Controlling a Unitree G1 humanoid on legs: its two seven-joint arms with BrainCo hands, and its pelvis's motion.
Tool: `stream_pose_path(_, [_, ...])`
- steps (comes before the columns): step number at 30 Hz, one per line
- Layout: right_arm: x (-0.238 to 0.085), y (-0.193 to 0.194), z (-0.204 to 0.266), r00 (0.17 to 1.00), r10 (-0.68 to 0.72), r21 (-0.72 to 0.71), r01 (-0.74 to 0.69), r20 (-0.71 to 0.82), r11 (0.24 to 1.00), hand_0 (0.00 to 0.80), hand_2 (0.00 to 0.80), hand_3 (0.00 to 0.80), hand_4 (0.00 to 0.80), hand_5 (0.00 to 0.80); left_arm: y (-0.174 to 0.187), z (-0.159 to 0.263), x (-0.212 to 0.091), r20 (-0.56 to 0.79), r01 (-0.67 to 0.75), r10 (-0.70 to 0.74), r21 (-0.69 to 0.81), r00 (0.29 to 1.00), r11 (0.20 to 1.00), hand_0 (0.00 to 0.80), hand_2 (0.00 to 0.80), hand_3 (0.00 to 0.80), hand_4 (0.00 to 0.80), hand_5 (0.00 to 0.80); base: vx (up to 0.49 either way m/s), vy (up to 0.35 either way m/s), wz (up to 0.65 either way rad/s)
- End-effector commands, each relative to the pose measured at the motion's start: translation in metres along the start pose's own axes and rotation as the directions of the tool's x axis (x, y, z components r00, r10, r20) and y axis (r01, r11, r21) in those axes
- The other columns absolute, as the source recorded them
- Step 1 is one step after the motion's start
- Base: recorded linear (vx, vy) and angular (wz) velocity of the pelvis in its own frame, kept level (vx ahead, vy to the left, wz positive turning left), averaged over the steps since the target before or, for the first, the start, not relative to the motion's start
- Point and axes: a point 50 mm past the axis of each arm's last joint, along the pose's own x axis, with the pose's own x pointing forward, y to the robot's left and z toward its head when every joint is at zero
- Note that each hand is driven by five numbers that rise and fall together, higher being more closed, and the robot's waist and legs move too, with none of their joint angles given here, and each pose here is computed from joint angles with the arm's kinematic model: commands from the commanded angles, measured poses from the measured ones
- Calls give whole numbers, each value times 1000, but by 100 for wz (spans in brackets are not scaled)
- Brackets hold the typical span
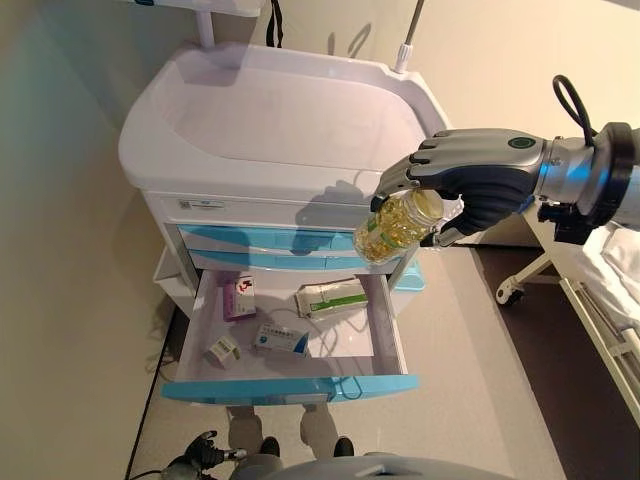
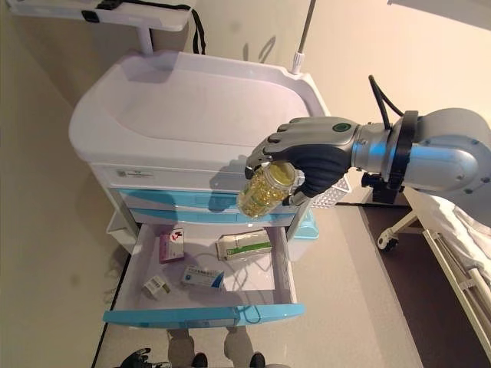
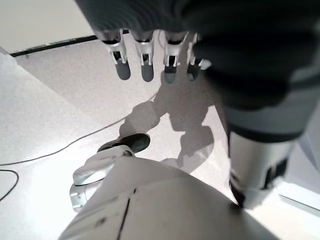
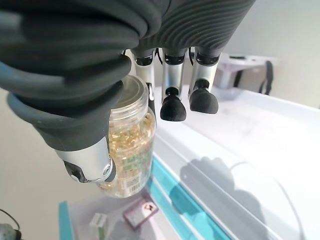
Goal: Open the drawer and pick up the medicine
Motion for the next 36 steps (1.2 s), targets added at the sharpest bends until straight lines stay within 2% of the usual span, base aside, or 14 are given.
stream_pose_path(1, [-4, -15, -15, 994, -109, 95, 111, -22, 989, 800, 800, 800, 800, 800, -6, -30, -7, -83, 40, -40, -2, 996, 999, 0, 0, 0, 0, 0, 35, -36, 10])
stream_pose_path(12, [-9, -24, -44, 980, -131, 133, 151, -147, 980, 800, 800, 800, 800, 800, -9, -44, -11, -128, 47, -49, -15, 991, 999, 0, 0, 0, 0, 0, 41, -23, 9])
stream_pose_path(13, [-11, -24, -54, 973, -127, 149, 158, -195, 976, 800, 800, 800, 800, 800, -10, -44, -11, -131, 52, -53, -10, 990, 999, 0, 0, 0, 0, 0, 43, -15, 19])
stream_pose_path(25, [-16, -31, -95, 923, -149, 208, 233, -354, 950, 800, 800, 800, 800, 800, -11, -46, -11, -144, 70, -69, 2, 987, 998, 0, 0, 0, 0, 0, 27, -20, 13])
stream_pose_path(30, [-18, -42, -123, 861, -169, 187, 288, -479, 939, 800, 800, 800, 800, 800, -10, -49, -12, -162, 76, -73, 13, 984, 997, 0, 0, 0, 0, 0, 28, -20, 7])
stream_pose_path(35, [-20, -50, -136, 821, -176, 156, 305, -543, 939, 800, 800, 800, 800, 800, -8, -48, -12, -163, 73, -69, 18, 984, 997, 0, 0, 0, 0, 0, 25, -15, 10])
stream_pose_path(36, [-27, -55, -150, 767, -193, 139, 345, -613, 928, 800, 800, 800, 800, 800, -6, -48, -11, -170, 74, -69, 25, 983, 997, 0, 0, 0, 0, 0, 38, -16, 19])
